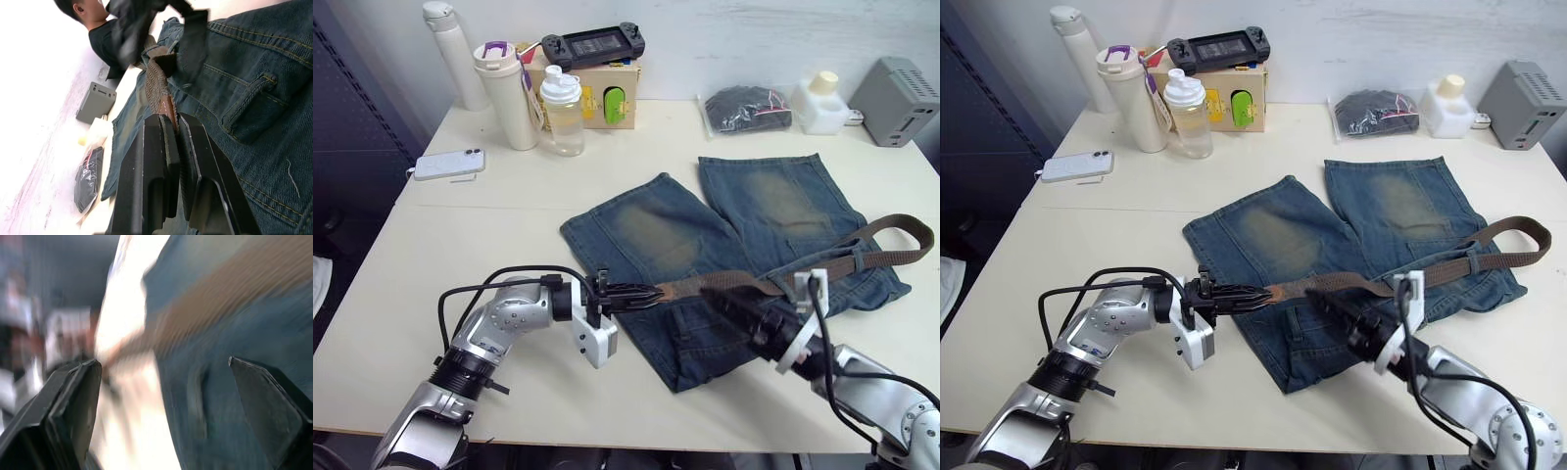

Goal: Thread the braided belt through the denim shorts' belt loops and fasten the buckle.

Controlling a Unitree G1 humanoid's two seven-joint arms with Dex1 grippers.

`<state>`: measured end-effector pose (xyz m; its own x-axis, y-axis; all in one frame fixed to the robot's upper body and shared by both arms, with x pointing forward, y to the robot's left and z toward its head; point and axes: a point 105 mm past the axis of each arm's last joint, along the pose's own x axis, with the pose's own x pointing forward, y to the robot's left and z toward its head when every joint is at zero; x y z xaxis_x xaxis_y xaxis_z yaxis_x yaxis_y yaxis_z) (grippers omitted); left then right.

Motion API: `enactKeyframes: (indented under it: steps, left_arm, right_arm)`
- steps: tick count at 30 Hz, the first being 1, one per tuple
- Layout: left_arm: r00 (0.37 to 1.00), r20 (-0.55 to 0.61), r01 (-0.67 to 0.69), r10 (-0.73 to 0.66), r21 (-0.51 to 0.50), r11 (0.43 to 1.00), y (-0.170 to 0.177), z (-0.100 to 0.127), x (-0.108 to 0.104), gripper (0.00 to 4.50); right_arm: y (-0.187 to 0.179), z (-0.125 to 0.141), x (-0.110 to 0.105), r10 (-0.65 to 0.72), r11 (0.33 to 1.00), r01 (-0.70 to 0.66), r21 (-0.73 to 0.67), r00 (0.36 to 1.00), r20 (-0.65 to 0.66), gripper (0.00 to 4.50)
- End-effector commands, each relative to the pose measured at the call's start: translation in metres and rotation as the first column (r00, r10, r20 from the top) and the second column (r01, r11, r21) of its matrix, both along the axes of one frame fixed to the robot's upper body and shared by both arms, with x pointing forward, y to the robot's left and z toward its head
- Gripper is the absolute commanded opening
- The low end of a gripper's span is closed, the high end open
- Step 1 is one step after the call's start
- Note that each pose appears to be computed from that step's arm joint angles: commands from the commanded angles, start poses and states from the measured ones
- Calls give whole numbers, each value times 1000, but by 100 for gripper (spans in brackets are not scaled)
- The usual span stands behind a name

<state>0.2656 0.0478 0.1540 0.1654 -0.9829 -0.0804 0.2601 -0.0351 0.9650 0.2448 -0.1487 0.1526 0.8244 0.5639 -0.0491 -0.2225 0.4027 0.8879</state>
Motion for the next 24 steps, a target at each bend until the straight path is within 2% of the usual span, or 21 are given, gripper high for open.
enactKeyframes:
  steps: [1,3,6,13,16,18,19,20,24]
  left_arm:
    - [1000,17,18,-18,-11,1000,-1,4,-3,0]
    - [1000,16,19,-19,-11,1000,-1,4,-3,0]
    - [1000,15,22,-22,-9,1000,-1,4,-4,0]
    - [1000,13,20,-20,3,1000,-1,2,-3,0]
    - [1000,-3,15,-15,-10,1000,0,3,-3,0]
    - [999,-41,0,-2,-43,999,2,6,-1,84]
    - [996,-86,-16,12,-51,999,4,6,1,112]
    - [992,-127,-29,22,-53,998,6,4,1,161]
    - [938,-344,-60,37,-58,997,18,-3,-6,330]
  right_arm:
    - [1,12,1,-66,996,67,64,998,-10,449]
    - [4,11,0,-69,996,70,52,997,-25,449]
    - [8,5,-1,-62,998,64,23,996,-64,368]
    - [16,2,-1,-48,998,51,26,995,-85,16]
    - [4,5,5,-100,994,103,37,992,-82,6]
    - [-7,10,10,-140,989,143,36,988,-61,0]
    - [-16,12,13,-163,986,164,22,986,-46,0]
    - [-27,14,16,-184,983,184,-2,982,-31,0]
    - [-49,18,14,-155,977,157,-142,988,30,0]
